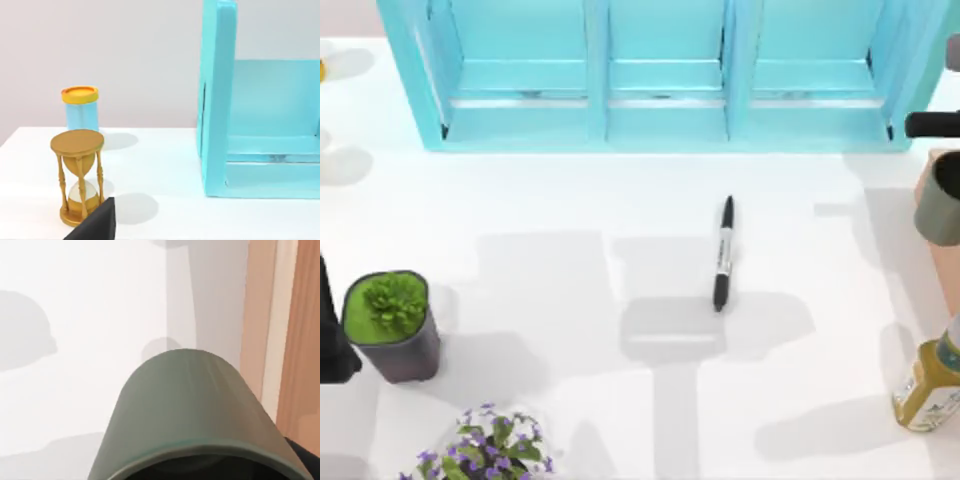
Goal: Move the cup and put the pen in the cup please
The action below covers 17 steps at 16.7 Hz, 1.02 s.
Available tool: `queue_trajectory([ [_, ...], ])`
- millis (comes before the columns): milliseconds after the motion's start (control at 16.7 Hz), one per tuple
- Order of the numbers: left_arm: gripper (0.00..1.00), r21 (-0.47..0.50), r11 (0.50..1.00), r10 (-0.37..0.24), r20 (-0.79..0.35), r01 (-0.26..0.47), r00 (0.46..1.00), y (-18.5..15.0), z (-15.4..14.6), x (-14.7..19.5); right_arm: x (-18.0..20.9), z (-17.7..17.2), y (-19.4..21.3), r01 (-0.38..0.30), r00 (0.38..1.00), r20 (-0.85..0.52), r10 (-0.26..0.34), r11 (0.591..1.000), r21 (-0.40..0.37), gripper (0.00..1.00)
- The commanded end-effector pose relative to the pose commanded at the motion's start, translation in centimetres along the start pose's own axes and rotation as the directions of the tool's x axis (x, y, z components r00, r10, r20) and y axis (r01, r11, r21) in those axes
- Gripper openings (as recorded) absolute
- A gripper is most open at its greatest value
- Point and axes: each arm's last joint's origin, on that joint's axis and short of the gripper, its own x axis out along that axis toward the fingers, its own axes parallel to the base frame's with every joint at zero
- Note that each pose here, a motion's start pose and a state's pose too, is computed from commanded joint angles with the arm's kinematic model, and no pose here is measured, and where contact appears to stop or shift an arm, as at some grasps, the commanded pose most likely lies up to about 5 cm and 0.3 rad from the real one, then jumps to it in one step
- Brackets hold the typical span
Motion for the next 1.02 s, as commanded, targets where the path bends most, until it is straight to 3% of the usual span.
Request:
queue_trajectory([
  [360,1.00,0.000,1.000,0.000,0.000,0.000,1.000,0.0,0.0,0.0,6.1,2.2,8.5,0.002,1.000,-0.002,-0.002,1.000,-0.016,0.00],
  [660,1.00,0.000,1.000,0.000,0.000,0.000,1.000,0.0,0.0,0.0,6.6,2.3,8.6,0.002,1.000,-0.008,-0.002,1.000,-0.009,0.00],
  [1020,1.00,0.000,1.000,0.000,0.000,0.000,1.000,0.0,0.0,0.0,10.6,2.3,9.3,0.002,1.000,0.002,-0.002,1.000,-0.013,0.00],
])
